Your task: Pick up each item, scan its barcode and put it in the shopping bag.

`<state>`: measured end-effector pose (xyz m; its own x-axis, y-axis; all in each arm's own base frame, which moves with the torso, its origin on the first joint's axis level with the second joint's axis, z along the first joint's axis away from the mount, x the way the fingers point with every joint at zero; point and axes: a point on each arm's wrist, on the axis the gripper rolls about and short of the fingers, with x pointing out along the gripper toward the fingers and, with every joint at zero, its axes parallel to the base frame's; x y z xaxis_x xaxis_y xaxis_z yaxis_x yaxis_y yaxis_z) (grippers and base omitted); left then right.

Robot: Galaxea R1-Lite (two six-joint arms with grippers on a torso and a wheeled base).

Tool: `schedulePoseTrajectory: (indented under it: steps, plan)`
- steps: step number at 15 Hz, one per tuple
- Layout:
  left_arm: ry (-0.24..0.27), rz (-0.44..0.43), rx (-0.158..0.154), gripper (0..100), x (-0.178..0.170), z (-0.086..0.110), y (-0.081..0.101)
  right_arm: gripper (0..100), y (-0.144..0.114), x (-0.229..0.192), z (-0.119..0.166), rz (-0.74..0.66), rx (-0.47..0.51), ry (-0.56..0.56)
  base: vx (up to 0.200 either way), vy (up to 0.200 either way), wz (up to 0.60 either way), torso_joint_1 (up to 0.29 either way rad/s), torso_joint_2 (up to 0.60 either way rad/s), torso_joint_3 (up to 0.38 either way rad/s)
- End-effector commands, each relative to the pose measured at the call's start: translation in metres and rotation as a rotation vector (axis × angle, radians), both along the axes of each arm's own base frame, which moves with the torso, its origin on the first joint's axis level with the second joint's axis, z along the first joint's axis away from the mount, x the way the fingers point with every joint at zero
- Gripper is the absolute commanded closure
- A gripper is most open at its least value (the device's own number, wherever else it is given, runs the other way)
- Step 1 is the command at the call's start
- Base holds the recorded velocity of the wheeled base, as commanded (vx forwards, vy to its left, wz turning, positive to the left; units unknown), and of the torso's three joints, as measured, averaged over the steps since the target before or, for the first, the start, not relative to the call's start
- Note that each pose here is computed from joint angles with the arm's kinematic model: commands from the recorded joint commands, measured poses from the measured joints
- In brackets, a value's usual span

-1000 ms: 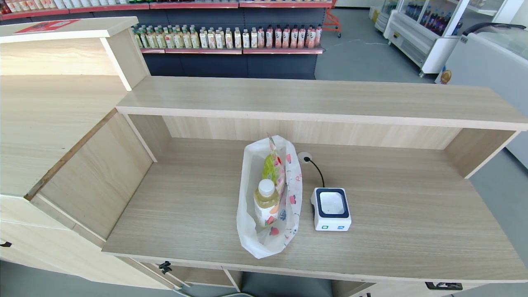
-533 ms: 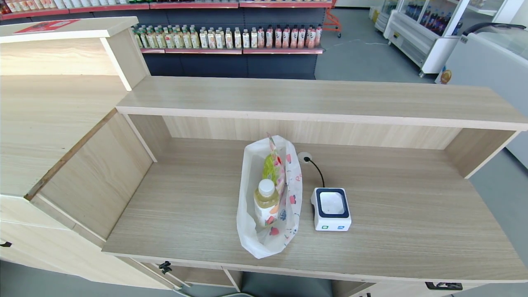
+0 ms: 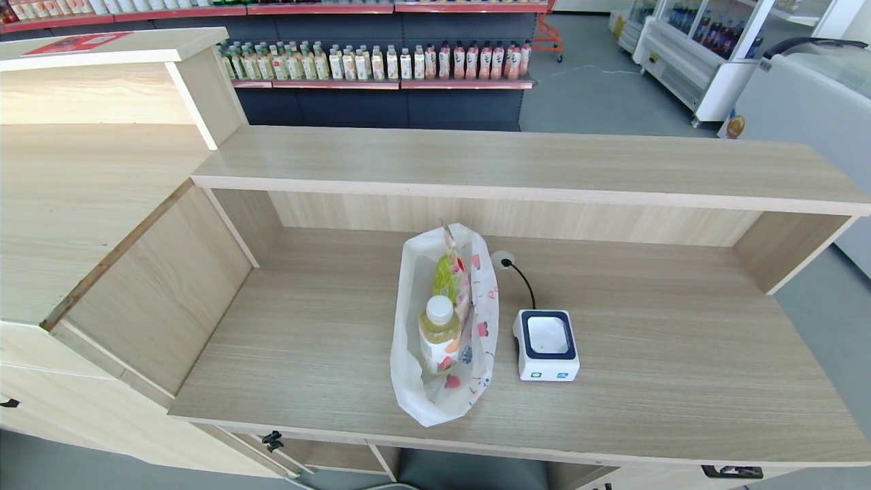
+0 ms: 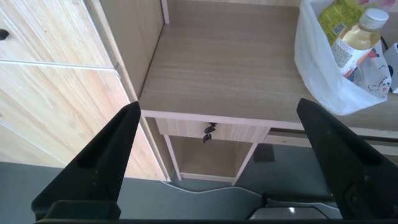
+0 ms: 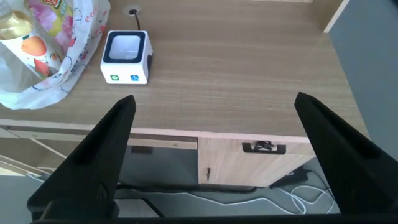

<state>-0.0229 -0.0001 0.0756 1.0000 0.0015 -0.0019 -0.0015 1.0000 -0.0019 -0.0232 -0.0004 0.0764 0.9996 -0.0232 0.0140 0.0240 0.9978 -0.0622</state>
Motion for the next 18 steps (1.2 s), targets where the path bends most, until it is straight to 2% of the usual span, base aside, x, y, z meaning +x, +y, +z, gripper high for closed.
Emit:
schedulePoseTrajectory:
  steps: [1, 4, 12, 18]
  plan:
    - [-0.002, 0.0, -0.007, 0, 0.0, 0.0001, 0.0, 0, 0.0, 0.0004, 0.0, 0.0, 0.0, 0.005, 0.0, 0.0, 0.0, 0.0, 0.0, 0.0]
    - [0.0, 0.0, -0.006, 0, 0.0, 0.0, 0.0, 0, 0.0, 0.0004, 0.0, 0.0, 0.0, 0.005, 0.0, 0.0, 0.0, 0.0, 0.0, 0.0]
    - [0.0, 0.0, 0.005, 0, 0.0, 0.0, 0.0, 0, 0.0, 0.0004, 0.0, 0.0, 0.003, 0.005, 0.0, -0.2, 0.0, 0.007, 0.0, 0.003]
    - [0.0, 0.0, -0.001, 0, 0.0, 0.0, 0.0, 0, 0.0, 0.0004, 0.0, 0.0, 0.007, 0.005, 0.0, -0.2, 0.0, 0.002, 0.0, 0.002]
